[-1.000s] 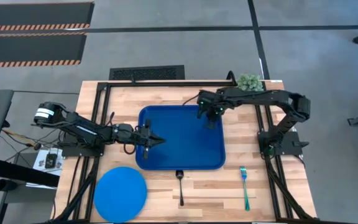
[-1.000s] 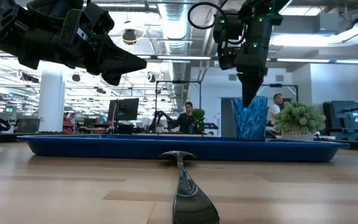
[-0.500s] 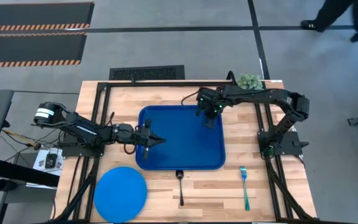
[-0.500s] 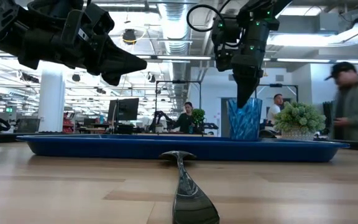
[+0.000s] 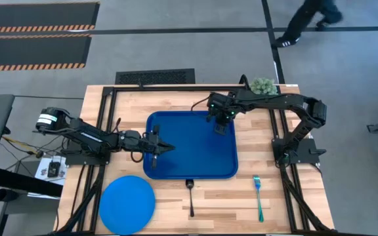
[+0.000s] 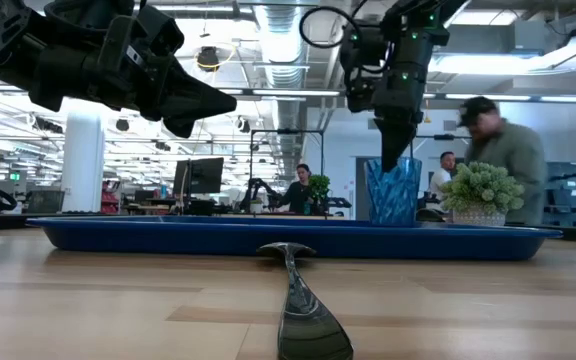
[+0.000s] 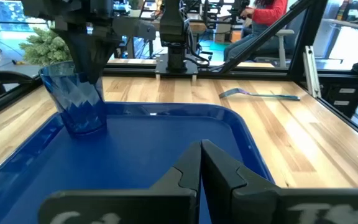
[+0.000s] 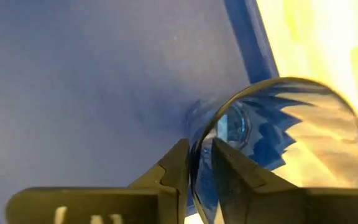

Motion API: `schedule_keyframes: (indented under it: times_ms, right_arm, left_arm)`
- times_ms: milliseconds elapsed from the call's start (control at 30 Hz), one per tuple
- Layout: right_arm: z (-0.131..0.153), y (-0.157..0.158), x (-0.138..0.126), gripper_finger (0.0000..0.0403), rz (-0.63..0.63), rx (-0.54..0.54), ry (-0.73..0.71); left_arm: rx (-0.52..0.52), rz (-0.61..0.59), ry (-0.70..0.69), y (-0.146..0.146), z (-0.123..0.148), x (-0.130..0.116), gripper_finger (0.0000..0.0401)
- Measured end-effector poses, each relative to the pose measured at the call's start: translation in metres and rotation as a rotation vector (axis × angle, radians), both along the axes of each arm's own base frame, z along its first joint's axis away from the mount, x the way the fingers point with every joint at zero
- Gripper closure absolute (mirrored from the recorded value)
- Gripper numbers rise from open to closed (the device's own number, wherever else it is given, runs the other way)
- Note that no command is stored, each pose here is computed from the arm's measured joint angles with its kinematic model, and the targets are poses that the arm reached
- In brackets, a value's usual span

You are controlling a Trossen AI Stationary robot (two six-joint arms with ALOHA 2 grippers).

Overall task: Pick and place plate/cup/fork/spoon on tray
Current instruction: Put the blue glass cup on the top right side of the blue tray, then put the blue fork on the left side of the blue tray

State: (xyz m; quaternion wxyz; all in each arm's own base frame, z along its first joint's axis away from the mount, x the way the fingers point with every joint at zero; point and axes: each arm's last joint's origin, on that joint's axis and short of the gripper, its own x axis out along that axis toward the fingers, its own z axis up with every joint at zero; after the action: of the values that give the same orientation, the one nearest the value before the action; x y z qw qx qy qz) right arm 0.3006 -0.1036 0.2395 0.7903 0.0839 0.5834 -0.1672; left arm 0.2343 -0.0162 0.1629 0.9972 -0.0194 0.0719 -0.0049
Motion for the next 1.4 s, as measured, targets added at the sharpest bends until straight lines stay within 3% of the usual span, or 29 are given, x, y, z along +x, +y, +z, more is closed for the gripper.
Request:
schedule_keyframes:
  times_ms: [233, 367, 700, 800, 1000, 1133, 1267, 1400]
  right_arm:
    - [0.036, 0.008, 0.004, 0.0267, 0.031, -0.043, -0.091]
    - [0.062, 0.020, -0.004, 0.0267, 0.061, -0.061, -0.149]
    - [0.100, 0.062, -0.046, 0.0366, 0.049, -0.065, -0.226]
    - [0.093, 0.082, -0.058, 0.0394, 0.047, -0.053, -0.251]
    - [0.055, 0.130, -0.078, 0.0380, 0.034, 0.068, -0.373]
    - [0.024, 0.169, -0.094, 0.0391, -0.010, 0.150, -0.370]
    - [0.003, 0.208, -0.113, 0.0392, -0.096, 0.228, -0.327]
    - [-0.013, 0.241, -0.130, 0.0366, -0.251, 0.296, -0.262]
  left_arm:
    - [0.001, 0.007, -0.001, 0.000, 0.000, 0.000, 0.0401]
    - [0.001, 0.009, -0.002, 0.000, 0.000, 0.000, 0.0401]
    - [0.001, 0.008, -0.001, 0.000, 0.000, 0.000, 0.0401]
    - [0.001, 0.004, -0.001, 0.000, 0.000, 0.000, 0.0401]
    - [-0.004, 0.003, 0.000, 0.000, 0.000, 0.000, 0.0401]
    - [-0.004, 0.003, 0.001, 0.000, 0.000, 0.000, 0.0401]
    - [-0.009, 0.004, 0.002, 0.000, 0.000, 0.000, 0.0401]
    - [-0.015, 0.005, 0.003, 0.000, 0.000, 0.000, 0.0401]
